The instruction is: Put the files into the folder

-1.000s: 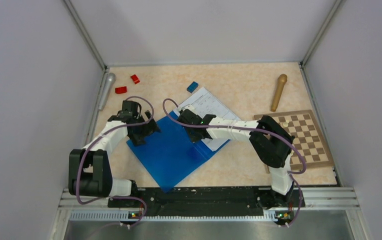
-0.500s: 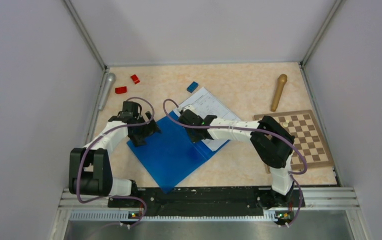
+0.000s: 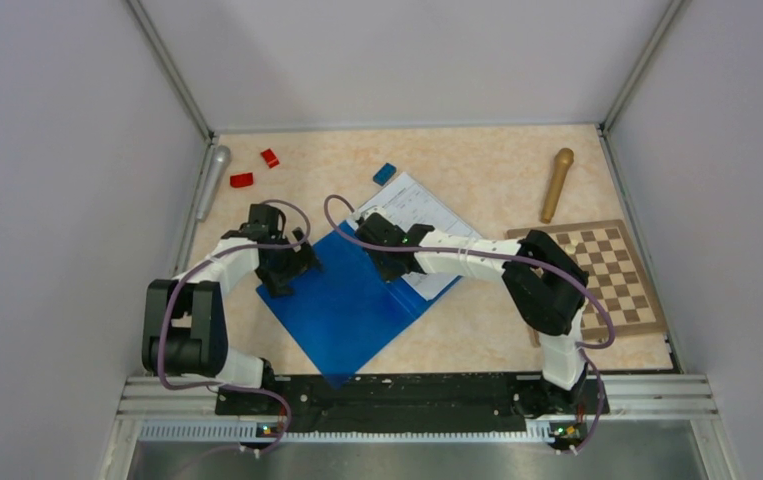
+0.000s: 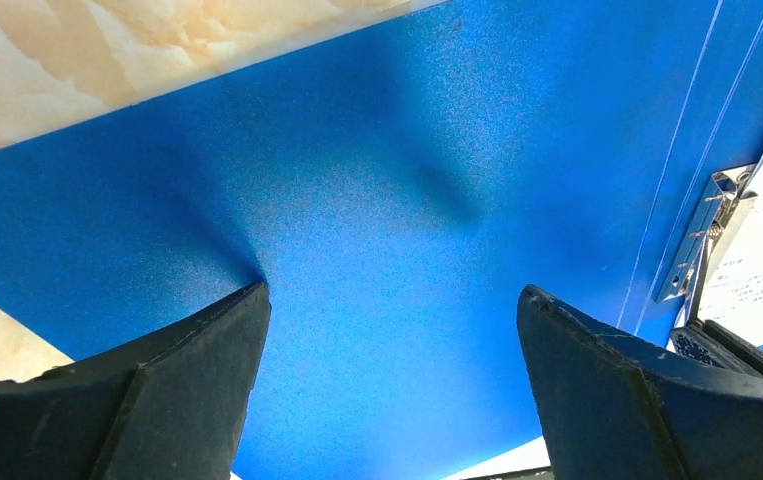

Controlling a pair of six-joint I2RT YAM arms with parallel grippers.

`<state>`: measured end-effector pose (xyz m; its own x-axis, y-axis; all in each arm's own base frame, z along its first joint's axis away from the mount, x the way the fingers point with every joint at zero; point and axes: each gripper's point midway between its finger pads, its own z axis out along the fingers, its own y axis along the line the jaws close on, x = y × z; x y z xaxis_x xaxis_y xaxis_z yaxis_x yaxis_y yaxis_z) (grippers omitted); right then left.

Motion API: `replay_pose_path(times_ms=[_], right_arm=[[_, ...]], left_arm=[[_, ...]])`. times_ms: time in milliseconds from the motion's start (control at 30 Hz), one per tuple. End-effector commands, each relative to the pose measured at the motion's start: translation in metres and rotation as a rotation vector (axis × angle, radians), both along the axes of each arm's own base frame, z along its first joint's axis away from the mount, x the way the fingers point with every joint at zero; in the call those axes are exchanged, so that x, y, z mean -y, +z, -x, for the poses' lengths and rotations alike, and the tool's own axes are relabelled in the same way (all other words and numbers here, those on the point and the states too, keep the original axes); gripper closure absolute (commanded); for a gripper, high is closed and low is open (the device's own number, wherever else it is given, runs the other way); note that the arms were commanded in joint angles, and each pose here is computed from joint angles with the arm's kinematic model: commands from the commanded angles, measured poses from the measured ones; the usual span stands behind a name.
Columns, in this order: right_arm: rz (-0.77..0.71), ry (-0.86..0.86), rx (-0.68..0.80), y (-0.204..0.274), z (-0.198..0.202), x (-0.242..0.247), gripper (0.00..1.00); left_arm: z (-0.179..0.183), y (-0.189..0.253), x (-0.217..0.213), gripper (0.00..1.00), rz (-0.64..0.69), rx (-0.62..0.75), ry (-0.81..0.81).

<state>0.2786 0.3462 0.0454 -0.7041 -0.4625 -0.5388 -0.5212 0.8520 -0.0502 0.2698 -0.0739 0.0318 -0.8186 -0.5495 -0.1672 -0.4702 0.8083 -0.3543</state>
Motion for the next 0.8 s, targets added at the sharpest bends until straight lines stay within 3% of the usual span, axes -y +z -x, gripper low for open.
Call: replay_pose_path(times_ms=[0, 767], right_arm=[[0.113, -0.024, -0.017, -0.008, -0.006, 0.031, 1.0], [0.173, -0.082, -0.081, -0.053, -0.012, 0.068, 1.0]], left_arm=[[0.003, -0.014, -0.002, 0.01, -0.008, -0.026, -0.016], [0.004, -0.011, 0.0, 0.01, -0.001, -0.029, -0.042]])
